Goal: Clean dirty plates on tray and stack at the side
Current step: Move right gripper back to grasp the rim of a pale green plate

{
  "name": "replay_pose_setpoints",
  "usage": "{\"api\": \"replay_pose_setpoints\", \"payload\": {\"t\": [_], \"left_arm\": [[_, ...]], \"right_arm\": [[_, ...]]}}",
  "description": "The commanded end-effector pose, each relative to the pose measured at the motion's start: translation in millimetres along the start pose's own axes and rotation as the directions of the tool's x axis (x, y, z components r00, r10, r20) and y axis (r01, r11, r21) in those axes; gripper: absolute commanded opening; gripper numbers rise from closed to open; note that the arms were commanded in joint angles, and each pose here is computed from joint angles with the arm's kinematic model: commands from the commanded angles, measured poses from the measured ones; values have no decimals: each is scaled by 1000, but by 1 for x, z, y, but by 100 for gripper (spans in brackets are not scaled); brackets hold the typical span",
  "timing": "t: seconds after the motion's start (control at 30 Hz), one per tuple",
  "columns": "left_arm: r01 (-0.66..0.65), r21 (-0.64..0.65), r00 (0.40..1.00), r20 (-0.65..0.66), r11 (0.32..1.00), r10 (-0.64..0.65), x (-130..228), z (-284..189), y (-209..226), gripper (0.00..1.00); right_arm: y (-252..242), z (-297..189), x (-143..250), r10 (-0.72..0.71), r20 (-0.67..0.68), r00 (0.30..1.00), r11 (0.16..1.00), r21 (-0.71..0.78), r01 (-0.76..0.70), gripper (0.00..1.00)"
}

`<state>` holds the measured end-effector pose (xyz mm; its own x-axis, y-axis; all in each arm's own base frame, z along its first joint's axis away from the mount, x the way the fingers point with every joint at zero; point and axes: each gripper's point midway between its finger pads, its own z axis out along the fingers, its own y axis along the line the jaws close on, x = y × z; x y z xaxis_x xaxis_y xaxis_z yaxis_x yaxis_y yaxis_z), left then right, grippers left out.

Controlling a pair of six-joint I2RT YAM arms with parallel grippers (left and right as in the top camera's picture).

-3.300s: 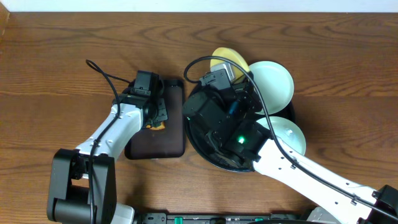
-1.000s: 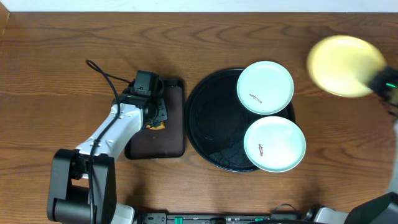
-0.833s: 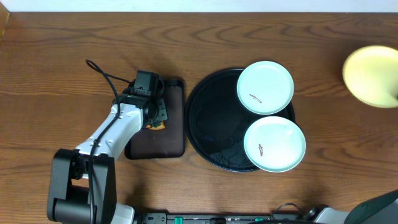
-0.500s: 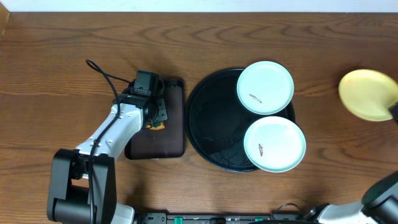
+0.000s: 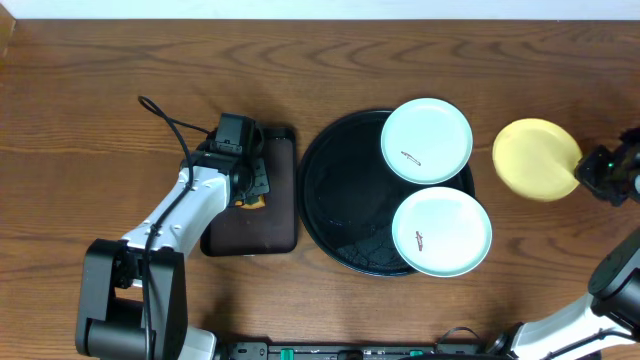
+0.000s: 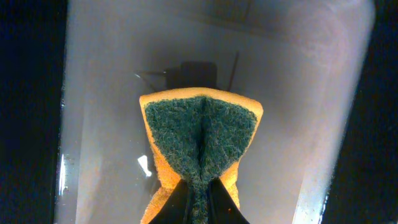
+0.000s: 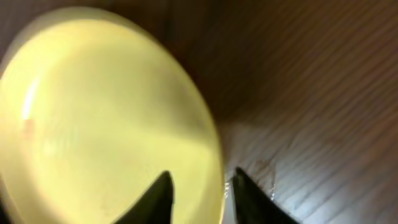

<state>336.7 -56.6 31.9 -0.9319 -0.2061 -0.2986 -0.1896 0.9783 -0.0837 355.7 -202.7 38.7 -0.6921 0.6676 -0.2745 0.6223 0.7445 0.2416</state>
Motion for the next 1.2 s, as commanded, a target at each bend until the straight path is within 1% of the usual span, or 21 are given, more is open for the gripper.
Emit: {"api": "replay_pose_setpoints", "payload": {"t": [0.0, 0.07, 0.17, 0.27, 0.3, 0.4, 0.57, 0.67, 0.73, 0.93, 1.07, 1.17], "left_arm": [[-7, -16, 1000, -5, 1000, 7, 1, 2, 3, 8], [-7, -15, 1000, -5, 1000, 7, 1, 2, 3, 8], [-7, -15, 1000, -5, 1000, 7, 1, 2, 3, 9], [-7, -6, 1000, -8, 1000, 7, 2, 1, 2, 8], [-7, -5, 1000, -8, 1000, 7, 2, 1, 2, 8], [-7, -5, 1000, -8, 1000, 7, 2, 1, 2, 8], [-7, -4, 1000, -5, 1000, 7, 1, 2, 1, 8], [-7, -5, 1000, -5, 1000, 7, 1, 1, 1, 8], [-7, -5, 1000, -5, 1000, 7, 1, 1, 1, 8], [-7, -4, 1000, -4, 1000, 7, 1, 1, 1, 9], [-7, -4, 1000, -5, 1000, 7, 1, 1, 1, 9], [-7, -5, 1000, -5, 1000, 7, 1, 1, 1, 9]], "right_arm": [[20, -27, -13, -54, 5, 999, 998, -18, 54, 36], [34, -48, -14, -70, -15, 997, 997, -25, 70, 36], [68, -95, 1, -125, -81, 989, 992, -38, 123, 36], [88, -125, 39, -181, -189, 965, 983, -30, 179, 38], [91, -130, 52, -199, -224, 954, 980, -20, 199, 40], [94, -139, 90, -237, -343, 909, 967, 8, 255, 40], [103, -128, 150, -290, -509, 811, 941, 4, 339, 38], [102, -116, 176, -284, -565, 774, 933, 22, 358, 38], [98, -107, 188, -268, -584, 767, 926, 63, 371, 38], [75, -92, 208, -200, -596, 778, 884, 233, 406, 39], [72, -78, 220, -199, -591, 782, 875, 251, 413, 38], [66, -68, 234, -190, -601, 776, 872, 260, 414, 35]]}}
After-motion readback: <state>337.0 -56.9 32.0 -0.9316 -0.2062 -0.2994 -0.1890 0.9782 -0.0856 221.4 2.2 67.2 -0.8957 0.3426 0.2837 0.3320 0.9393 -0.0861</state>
